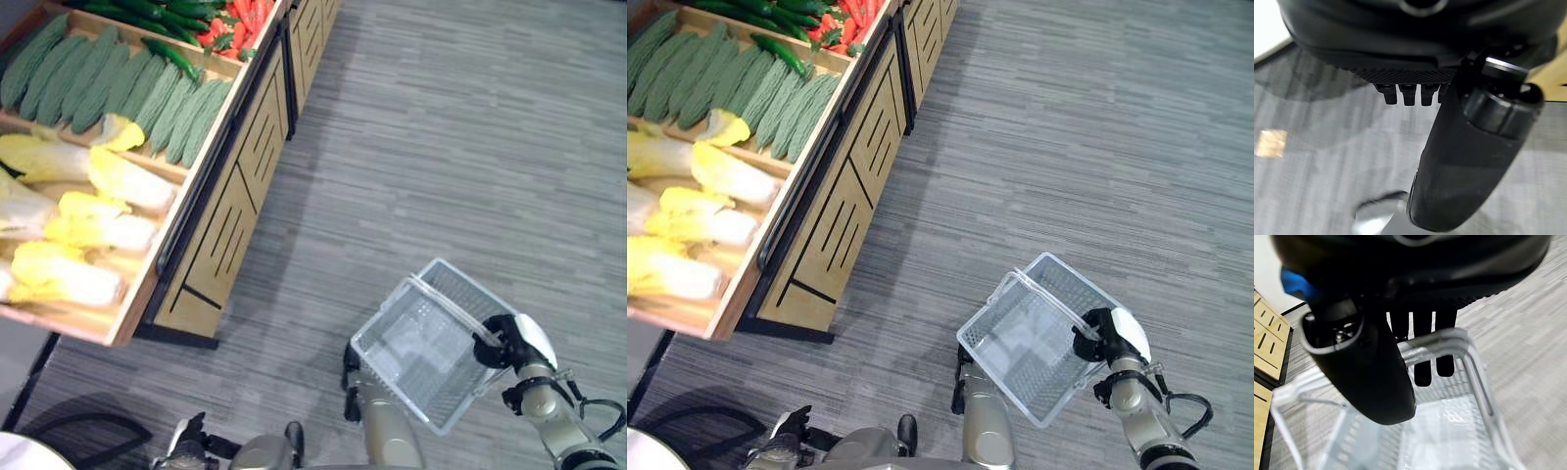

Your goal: Get the vegetables into the basket

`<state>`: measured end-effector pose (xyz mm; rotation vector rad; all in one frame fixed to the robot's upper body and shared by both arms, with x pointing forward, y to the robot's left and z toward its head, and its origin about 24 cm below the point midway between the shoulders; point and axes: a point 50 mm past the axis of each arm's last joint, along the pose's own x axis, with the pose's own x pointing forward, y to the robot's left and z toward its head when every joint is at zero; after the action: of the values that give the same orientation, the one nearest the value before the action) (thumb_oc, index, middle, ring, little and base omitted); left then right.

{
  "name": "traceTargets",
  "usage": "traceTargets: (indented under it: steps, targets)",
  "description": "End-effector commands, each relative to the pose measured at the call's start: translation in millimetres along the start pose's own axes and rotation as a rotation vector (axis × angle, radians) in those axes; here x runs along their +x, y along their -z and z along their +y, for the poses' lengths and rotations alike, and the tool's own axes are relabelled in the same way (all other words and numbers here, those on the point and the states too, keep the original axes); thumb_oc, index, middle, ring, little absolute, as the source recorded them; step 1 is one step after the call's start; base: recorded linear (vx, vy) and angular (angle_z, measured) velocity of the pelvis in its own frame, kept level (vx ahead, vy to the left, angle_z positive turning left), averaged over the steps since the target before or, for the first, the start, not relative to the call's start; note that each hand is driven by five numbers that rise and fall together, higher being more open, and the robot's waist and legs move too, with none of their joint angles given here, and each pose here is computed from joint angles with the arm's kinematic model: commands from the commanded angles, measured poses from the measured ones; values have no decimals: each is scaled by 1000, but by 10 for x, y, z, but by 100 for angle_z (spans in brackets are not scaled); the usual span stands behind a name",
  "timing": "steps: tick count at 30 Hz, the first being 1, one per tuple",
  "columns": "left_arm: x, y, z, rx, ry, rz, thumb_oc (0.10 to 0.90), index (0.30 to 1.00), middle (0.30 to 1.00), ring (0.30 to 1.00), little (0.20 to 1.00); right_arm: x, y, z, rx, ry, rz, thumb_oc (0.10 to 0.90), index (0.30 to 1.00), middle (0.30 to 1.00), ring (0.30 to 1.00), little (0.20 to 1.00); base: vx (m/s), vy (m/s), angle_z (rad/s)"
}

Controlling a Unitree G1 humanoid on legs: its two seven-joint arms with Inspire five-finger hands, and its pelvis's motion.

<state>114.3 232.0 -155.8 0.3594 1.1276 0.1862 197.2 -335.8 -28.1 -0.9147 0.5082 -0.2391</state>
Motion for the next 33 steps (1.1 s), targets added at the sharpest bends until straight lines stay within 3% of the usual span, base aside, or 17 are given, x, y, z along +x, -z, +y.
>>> traceTargets:
  steps: [1,8,22,33]
  targets:
    - [43,-218,235,25,-47,-88,900,1000,1000,1000,1000,106,-174,-872,-16,307,-120,400,300,300,300,300,354,-321,-4]
    - [55,-315,263,41,-68,-105,900,1000,1000,1000,1000,20,-16,-854,16,335,-66,400,300,300,300,300,316,-173,22]
    - [40,-127,358,55,-92,-62,900,1000,1000,1000,1000,-75,177,-566,5,258,15,400,300,300,300,300,345,103,2]
    - [51,-243,595,-36,-181,-96,900,1000,1000,1000,1000,78,-80,-520,34,282,-47,400,300,300,300,300,147,99,44]
